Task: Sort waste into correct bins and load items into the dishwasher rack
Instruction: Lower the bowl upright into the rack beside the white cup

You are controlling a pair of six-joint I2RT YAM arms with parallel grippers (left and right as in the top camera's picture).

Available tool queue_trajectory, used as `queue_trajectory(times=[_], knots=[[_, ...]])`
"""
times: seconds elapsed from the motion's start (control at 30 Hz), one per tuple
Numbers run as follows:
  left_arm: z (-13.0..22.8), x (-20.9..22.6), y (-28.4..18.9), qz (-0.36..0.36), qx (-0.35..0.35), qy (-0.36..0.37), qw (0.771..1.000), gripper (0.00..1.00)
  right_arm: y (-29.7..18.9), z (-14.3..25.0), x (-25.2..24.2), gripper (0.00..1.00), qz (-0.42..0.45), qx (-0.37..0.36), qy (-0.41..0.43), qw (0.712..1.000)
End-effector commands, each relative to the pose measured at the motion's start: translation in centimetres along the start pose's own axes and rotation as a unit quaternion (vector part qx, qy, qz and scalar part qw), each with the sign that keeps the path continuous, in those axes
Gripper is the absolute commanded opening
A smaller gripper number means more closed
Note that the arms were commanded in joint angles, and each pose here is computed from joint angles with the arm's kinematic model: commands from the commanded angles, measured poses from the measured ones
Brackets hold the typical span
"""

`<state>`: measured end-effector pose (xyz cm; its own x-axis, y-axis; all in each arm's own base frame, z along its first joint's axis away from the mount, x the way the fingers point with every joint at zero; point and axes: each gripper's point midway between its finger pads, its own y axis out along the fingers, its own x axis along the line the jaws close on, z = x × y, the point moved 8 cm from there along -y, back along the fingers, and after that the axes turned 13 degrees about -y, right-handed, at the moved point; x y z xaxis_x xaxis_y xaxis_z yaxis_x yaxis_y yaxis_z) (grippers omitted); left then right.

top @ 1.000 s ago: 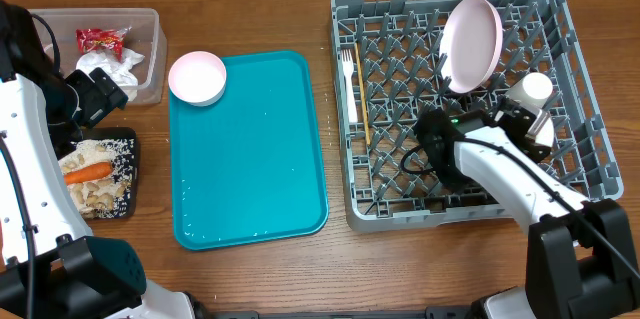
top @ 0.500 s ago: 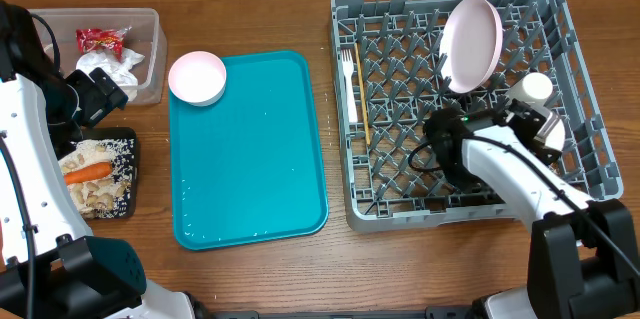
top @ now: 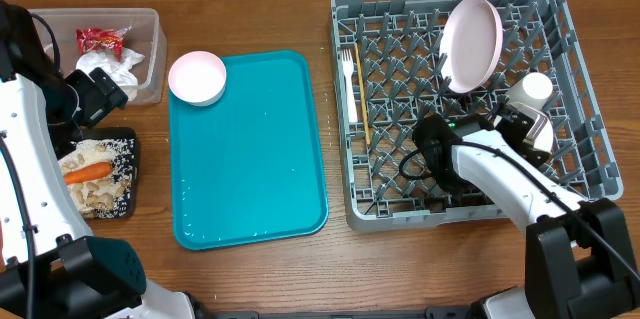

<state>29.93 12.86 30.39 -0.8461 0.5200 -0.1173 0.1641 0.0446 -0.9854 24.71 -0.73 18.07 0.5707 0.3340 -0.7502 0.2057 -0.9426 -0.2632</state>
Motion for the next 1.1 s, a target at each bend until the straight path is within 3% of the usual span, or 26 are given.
queue_trajectory(times=[0.0, 0.23, 0.47, 0.77, 0.83, 0.9, 1.07], knots=[[-0.1, 0.1, -0.4, 0.001, -0.008, 0.004, 1.0, 1.0, -0.1, 0.6, -0.4, 0.04, 0.006, -0.003, -0.023, 1.0], [-0.1, 0.1, -0.4, 0.001, -0.008, 0.004, 1.0, 1.0, -0.1, 0.2, -1.2, 0.04, 0.022, -0.018, 0.01, 1.0], [-0.1, 0.1, -0.4, 0.001, -0.008, 0.004, 1.0, 1.0, -0.1, 0.8, -0.3, 0.04, -0.002, 0.016, 0.005, 1.0], [-0.1, 0.1, -0.4, 0.001, -0.008, 0.004, 1.0, 1.0, -0.3, 0.4, -0.8, 0.05, 0.006, 0.001, -0.009, 1.0], [-0.1, 0.1, -0.4, 0.001, -0.008, 0.004, 1.0, 1.0, -0.4, 0.1, -0.9, 0.15, 0.006, 0.001, -0.008, 1.0], [-0.1, 0.1, -0.4, 0.001, -0.008, 0.004, 1.0, 1.0, -0.6, -0.3, -1.1, 0.38, 0.005, 0.002, -0.005, 1.0], [-0.1, 0.1, -0.4, 0.001, -0.008, 0.004, 1.0, 1.0, -1.2, -1.5, -1.5, 0.57, -0.015, 0.033, 0.016, 0.999]])
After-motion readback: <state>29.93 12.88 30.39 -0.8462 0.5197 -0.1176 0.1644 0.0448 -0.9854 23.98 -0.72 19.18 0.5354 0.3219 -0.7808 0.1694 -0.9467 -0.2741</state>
